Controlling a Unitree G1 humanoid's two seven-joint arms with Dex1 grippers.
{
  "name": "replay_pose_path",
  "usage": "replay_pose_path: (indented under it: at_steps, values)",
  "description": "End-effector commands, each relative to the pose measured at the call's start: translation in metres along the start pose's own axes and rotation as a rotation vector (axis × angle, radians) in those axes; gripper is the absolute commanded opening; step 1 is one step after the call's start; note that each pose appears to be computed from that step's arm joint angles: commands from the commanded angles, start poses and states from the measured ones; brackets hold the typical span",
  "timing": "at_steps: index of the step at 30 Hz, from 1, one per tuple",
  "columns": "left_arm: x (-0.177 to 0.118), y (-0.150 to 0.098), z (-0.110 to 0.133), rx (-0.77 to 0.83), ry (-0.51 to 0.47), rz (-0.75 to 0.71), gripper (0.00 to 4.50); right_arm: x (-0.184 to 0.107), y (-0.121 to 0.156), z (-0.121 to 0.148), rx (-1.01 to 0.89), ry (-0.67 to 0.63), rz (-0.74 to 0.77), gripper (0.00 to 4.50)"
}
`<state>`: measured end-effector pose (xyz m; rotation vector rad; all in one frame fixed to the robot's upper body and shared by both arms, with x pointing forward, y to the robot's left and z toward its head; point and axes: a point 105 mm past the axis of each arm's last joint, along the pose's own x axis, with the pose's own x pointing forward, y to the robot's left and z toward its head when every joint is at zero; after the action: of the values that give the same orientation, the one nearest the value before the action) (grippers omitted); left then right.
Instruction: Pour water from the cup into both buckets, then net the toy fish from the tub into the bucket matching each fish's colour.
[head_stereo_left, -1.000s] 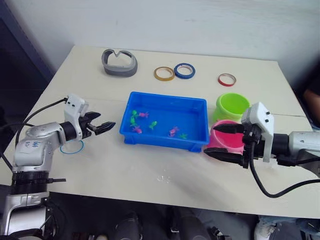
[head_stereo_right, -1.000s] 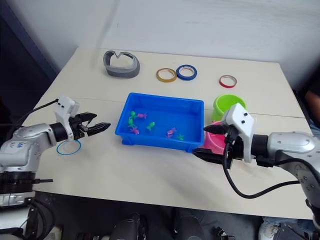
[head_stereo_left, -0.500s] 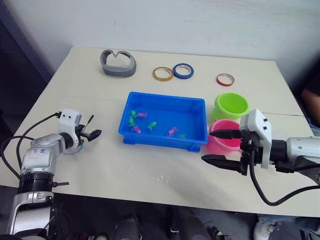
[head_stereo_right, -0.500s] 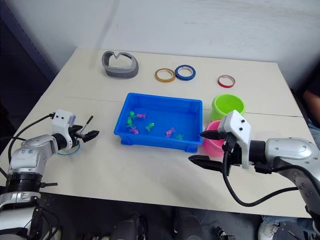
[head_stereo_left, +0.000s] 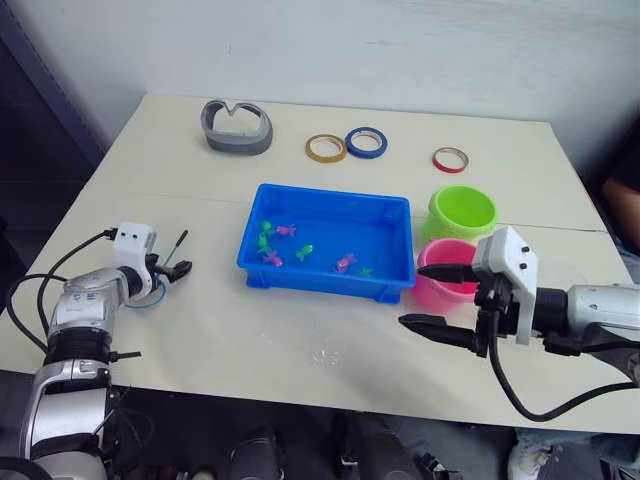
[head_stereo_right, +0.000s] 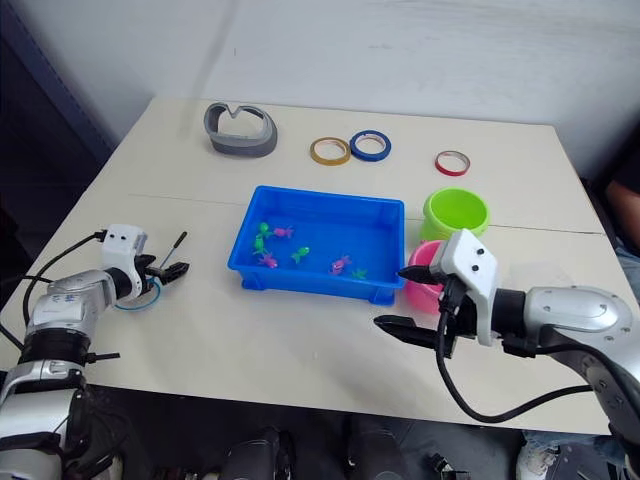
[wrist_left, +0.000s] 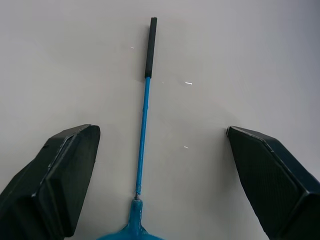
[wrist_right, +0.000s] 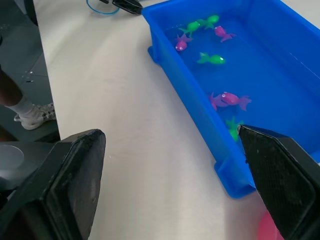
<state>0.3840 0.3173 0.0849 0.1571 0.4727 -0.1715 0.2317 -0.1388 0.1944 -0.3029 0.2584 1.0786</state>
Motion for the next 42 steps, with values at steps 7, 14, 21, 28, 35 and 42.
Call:
replay_pose_path:
  at_steps: [7,14,21,28,35,42]
  values:
    - [0.007,-0.007,-0.005,0.070,0.050,-0.030,4.23,0.001,0.012,0.016,-0.072,-0.044,0.044,4.49]
    - [0.009,-0.009,-0.007,0.086,0.067,-0.039,1.51,0.001,0.013,0.020,-0.084,-0.050,0.050,4.50]
    - [0.009,-0.009,-0.010,0.081,0.076,-0.045,0.02,0.001,0.015,0.021,-0.087,-0.053,0.061,4.50]
    - [0.008,-0.007,-0.015,0.083,0.090,-0.040,0.02,0.002,0.015,0.022,-0.090,-0.054,0.061,4.50]
    - [-0.009,0.002,0.017,0.114,-0.006,-0.050,0.02,0.003,0.014,0.022,-0.090,-0.055,0.055,4.50]
    - [-0.044,-0.008,0.071,0.293,-0.105,-0.181,0.02,0.004,0.011,0.021,-0.090,-0.058,0.054,4.50]
